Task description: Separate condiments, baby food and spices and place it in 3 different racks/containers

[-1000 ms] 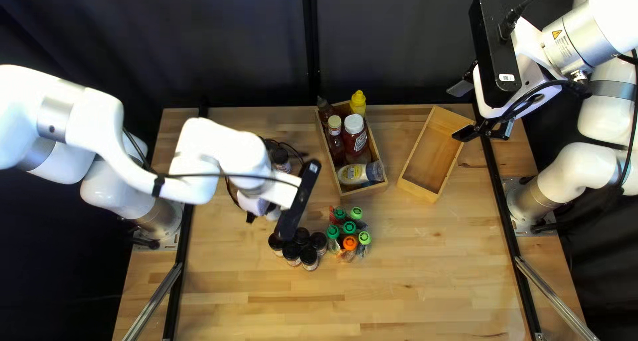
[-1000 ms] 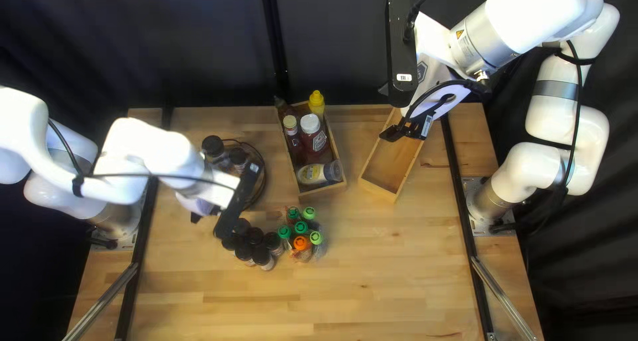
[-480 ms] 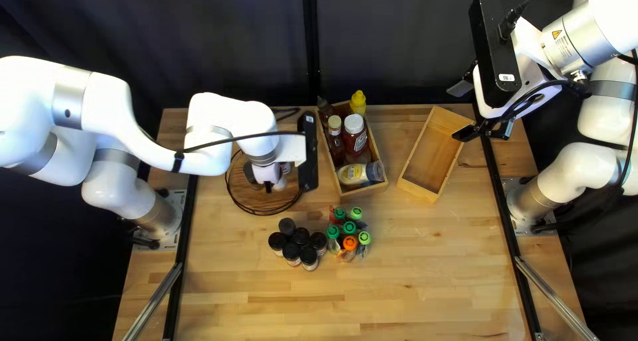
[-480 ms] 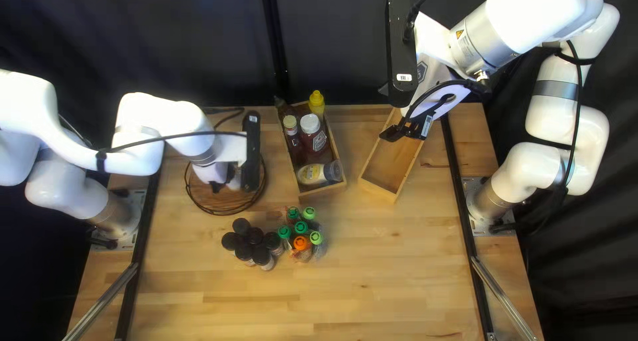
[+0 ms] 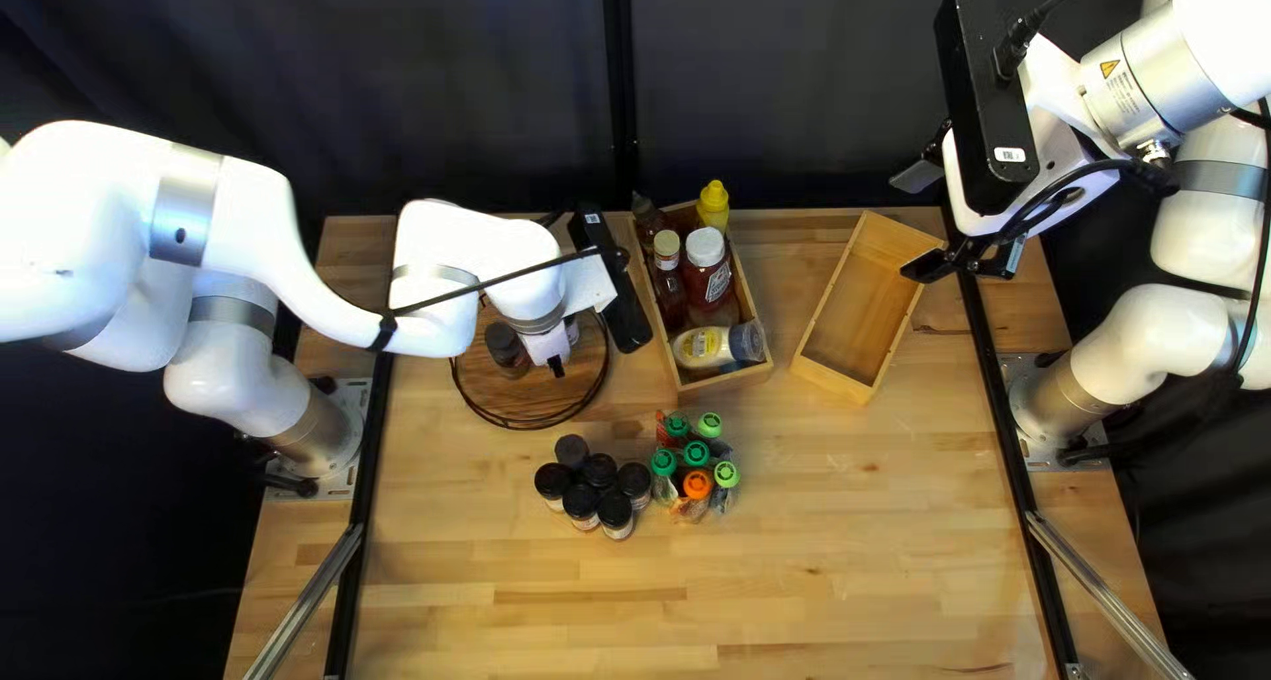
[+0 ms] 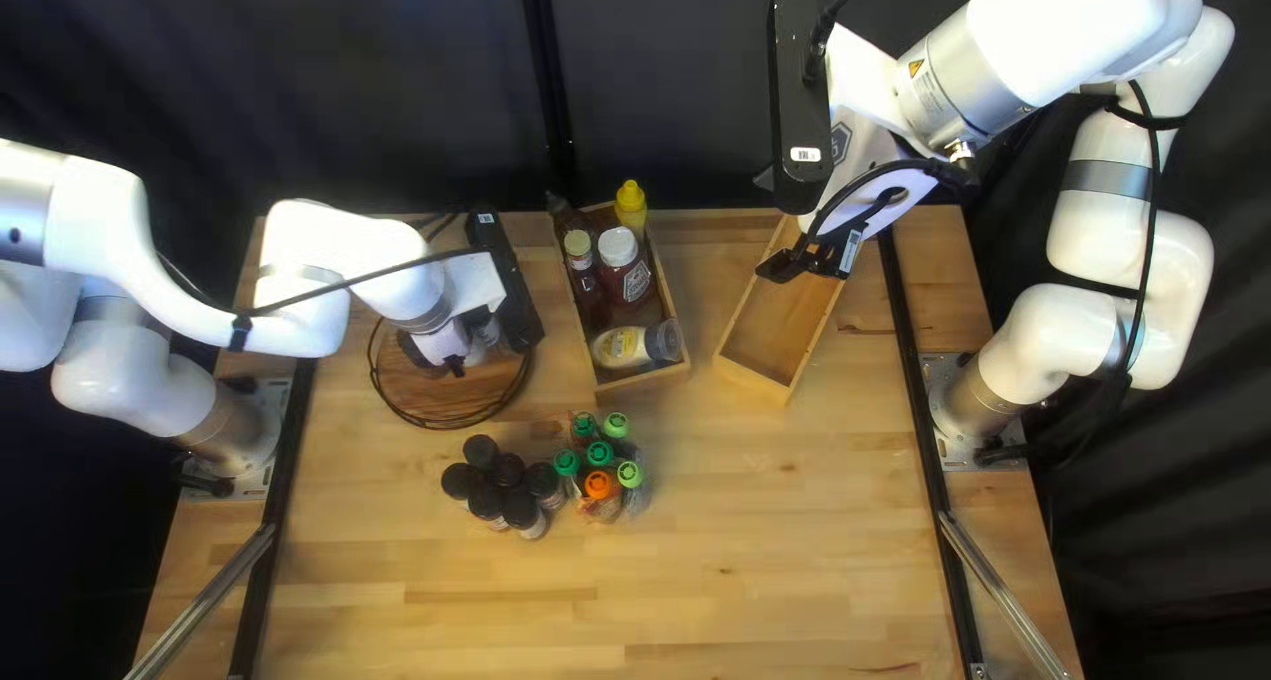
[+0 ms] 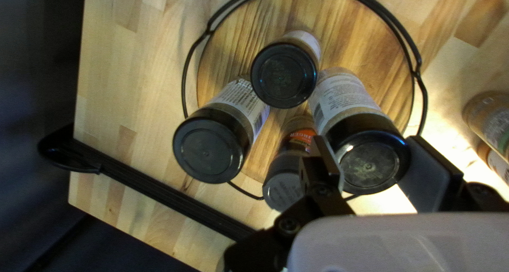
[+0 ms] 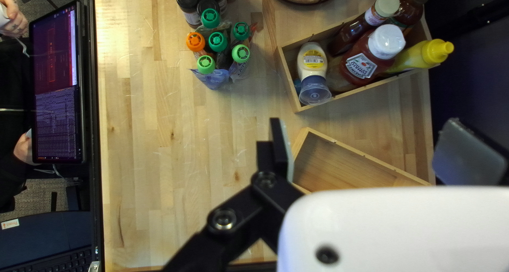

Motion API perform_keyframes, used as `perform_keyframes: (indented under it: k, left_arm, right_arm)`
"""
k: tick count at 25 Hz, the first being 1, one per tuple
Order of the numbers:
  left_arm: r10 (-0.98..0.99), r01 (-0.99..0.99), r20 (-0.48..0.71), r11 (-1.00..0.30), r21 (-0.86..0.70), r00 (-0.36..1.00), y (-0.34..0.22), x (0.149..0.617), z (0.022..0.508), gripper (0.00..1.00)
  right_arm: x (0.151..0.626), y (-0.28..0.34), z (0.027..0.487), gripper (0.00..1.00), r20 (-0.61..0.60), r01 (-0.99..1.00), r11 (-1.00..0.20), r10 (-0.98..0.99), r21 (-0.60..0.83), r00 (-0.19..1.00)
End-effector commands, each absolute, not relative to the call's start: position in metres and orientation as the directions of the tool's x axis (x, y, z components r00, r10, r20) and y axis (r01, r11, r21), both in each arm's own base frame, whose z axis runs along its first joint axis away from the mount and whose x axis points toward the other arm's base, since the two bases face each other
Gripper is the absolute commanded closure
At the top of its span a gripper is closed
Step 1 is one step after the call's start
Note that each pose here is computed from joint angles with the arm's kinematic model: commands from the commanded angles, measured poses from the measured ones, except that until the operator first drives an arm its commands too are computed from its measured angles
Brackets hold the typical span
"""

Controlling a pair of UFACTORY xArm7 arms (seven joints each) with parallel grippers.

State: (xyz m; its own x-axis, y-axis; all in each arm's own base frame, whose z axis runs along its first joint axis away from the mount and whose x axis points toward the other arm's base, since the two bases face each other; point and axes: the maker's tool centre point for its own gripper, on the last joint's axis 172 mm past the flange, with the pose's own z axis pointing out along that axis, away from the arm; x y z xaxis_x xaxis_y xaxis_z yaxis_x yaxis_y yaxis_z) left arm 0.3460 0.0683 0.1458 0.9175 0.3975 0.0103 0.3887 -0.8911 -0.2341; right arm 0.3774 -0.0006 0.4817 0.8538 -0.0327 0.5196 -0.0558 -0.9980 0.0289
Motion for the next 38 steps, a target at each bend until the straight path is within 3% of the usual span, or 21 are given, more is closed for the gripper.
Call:
perform_keyframes:
  k: [1, 3, 4, 5, 6, 7, 8, 16, 29, 38]
  left_arm:
    - [0.407, 0.397, 0.007, -0.888, -0.234, 0.913, 0.065, 0.343, 0.140, 1.00]
    - [0.406, 0.396, 0.005, -0.888, -0.232, 0.914, 0.064, 0.343, 0.140, 0.98]
    - [0.405, 0.395, 0.003, -0.890, -0.230, 0.914, 0.063, 0.342, 0.140, 0.90]
    - [0.401, 0.391, 0.000, -0.892, -0.228, 0.916, 0.062, 0.342, 0.141, 0.70]
    - [0.398, 0.387, -0.002, -0.894, -0.227, 0.917, 0.061, 0.342, 0.142, 0.35]
    - [0.391, 0.380, -0.006, -0.897, -0.224, 0.920, 0.060, 0.342, 0.143, 0.13]
    - [0.388, 0.377, -0.008, -0.899, -0.223, 0.922, 0.059, 0.342, 0.143, 0.00]
    - [0.349, 0.333, -0.041, -0.919, -0.211, 0.936, 0.039, 0.345, 0.159, 0.00]
    - [-0.061, -0.068, -0.074, -0.994, -0.090, 0.995, -0.100, 0.315, 0.174, 0.00]
    - [0.056, 0.055, -0.007, -0.992, -0.113, 0.998, -0.119, 0.297, 0.134, 0.00]
  right_arm:
    - [0.377, -0.001, 0.482, 0.00, 0.520, -0.056, -0.998, -0.033, 0.029, 0.854]
    - [0.377, -0.001, 0.482, 0.00, 0.520, -0.056, -0.998, -0.033, 0.029, 0.854]
    - [0.377, -0.001, 0.482, 0.00, 0.520, -0.056, -0.998, -0.033, 0.029, 0.854]
    - [0.377, -0.001, 0.482, 0.00, 0.520, -0.056, -0.998, -0.033, 0.029, 0.854]
    - [0.377, -0.001, 0.482, 0.00, 0.520, -0.056, -0.998, -0.033, 0.029, 0.854]
    - [0.377, -0.001, 0.482, 0.00, 0.520, -0.056, -0.998, -0.033, 0.029, 0.854]
    - [0.377, -0.001, 0.482, 0.00, 0.520, -0.056, -0.998, -0.033, 0.029, 0.854]
    - [0.377, -0.001, 0.482, 0.00, 0.520, -0.056, -0.998, -0.033, 0.029, 0.854]
    - [0.377, -0.001, 0.482, 0.00, 0.520, -0.056, -0.998, -0.033, 0.029, 0.854]
    - [0.377, -0.001, 0.482, 0.00, 0.520, -0.056, -0.998, -0.033, 0.029, 0.854]
